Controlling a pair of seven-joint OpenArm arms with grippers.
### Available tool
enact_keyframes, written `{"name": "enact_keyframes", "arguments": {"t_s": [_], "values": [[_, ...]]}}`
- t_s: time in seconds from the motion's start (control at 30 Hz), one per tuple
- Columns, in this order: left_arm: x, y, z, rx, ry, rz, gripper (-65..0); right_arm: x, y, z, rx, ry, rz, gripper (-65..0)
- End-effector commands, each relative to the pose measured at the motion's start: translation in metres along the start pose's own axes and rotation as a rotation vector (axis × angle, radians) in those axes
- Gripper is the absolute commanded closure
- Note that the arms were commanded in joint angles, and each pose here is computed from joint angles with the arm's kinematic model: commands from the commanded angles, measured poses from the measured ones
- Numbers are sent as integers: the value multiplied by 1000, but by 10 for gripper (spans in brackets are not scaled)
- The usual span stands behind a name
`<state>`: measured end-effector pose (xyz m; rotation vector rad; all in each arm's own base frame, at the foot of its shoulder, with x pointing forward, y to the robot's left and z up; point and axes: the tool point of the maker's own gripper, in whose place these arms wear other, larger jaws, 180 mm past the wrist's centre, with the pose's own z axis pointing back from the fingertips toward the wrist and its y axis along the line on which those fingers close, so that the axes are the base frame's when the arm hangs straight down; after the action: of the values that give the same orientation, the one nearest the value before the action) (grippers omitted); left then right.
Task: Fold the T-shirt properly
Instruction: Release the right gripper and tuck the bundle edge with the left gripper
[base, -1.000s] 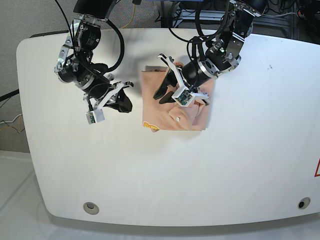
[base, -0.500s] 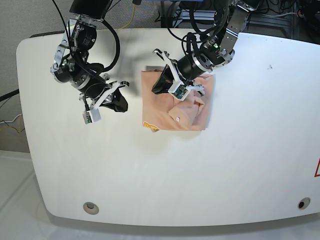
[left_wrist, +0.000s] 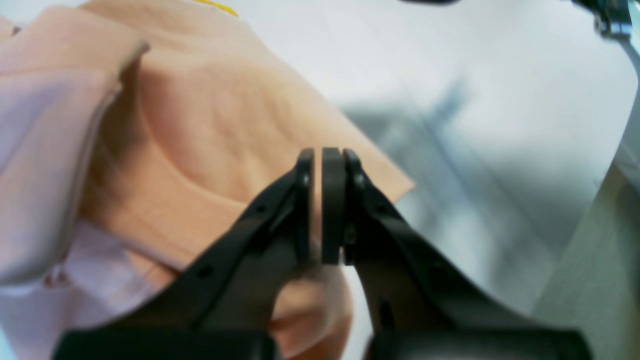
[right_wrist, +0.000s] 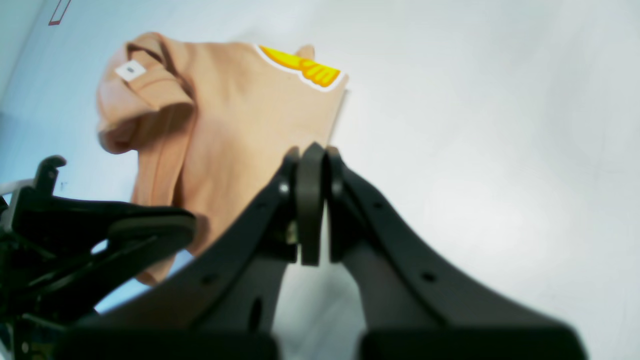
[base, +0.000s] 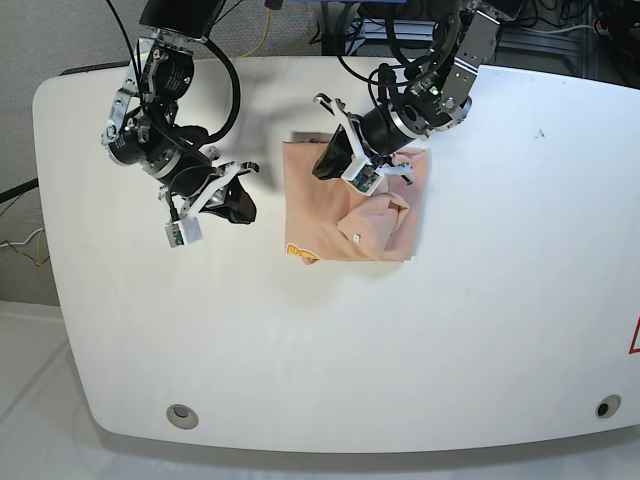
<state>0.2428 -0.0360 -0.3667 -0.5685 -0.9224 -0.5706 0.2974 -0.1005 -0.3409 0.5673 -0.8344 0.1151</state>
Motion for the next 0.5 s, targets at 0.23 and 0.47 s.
{"name": "enact_keyframes", "arguments": {"t_s": [0.23,0.47], "values": [[2,25,14,49,-13,-24,-5,16,5,2,21,-56,13,0],[2,54,26,128,-20,-7,-5,16,5,2,22,-56,13,0]]}}
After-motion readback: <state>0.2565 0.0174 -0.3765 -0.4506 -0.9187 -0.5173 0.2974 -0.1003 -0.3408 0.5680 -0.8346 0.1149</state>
